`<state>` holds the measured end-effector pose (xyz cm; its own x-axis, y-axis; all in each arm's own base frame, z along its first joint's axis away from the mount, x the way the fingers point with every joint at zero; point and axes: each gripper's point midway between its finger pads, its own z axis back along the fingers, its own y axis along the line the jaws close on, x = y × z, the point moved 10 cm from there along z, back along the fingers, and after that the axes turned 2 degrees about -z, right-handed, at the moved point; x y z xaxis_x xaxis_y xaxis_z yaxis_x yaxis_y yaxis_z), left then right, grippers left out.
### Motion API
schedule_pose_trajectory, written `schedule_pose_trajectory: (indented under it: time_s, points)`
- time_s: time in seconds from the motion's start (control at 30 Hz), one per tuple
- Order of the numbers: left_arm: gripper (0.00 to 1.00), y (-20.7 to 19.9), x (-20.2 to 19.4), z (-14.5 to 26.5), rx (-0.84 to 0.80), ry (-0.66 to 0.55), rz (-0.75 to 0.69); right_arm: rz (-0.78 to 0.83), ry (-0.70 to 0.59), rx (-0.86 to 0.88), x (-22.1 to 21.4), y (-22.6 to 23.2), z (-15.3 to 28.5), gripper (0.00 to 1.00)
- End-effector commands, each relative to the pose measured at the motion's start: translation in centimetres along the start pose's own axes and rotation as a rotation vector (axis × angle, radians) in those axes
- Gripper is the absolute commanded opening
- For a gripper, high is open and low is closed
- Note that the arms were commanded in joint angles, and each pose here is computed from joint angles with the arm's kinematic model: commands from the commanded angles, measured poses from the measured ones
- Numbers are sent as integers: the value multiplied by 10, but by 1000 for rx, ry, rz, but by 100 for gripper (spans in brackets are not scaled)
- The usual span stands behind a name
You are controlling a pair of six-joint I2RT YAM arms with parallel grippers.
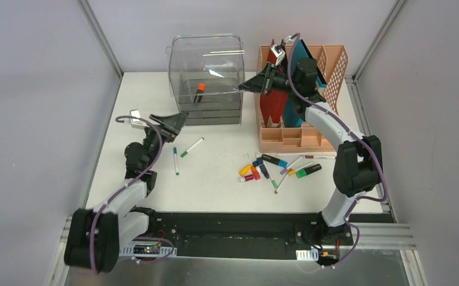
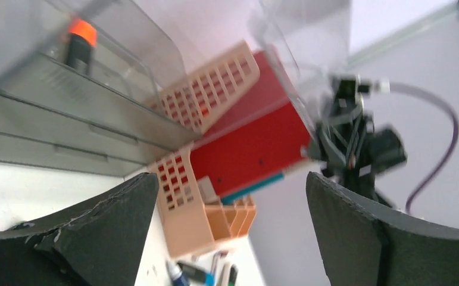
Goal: Organize the desk
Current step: Pick up the stationery from the center of the board.
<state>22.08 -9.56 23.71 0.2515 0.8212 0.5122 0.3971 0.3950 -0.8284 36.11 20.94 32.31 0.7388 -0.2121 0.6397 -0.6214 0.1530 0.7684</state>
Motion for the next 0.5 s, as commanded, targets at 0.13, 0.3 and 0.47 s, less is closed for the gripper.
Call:
schedule_pose_trajectory:
  time_s: [0.13, 0.3, 0.47]
  points:
    - [95, 10, 47, -28, -212, 69, 303, 58, -17, 37, 6, 21, 5, 1]
    - [92, -6, 53, -27, -286, 95, 185, 67, -22, 34, 7, 23, 6, 1]
    - [92, -13, 49, -11, -303, 93, 125, 64, -20, 36, 7, 23, 4, 1]
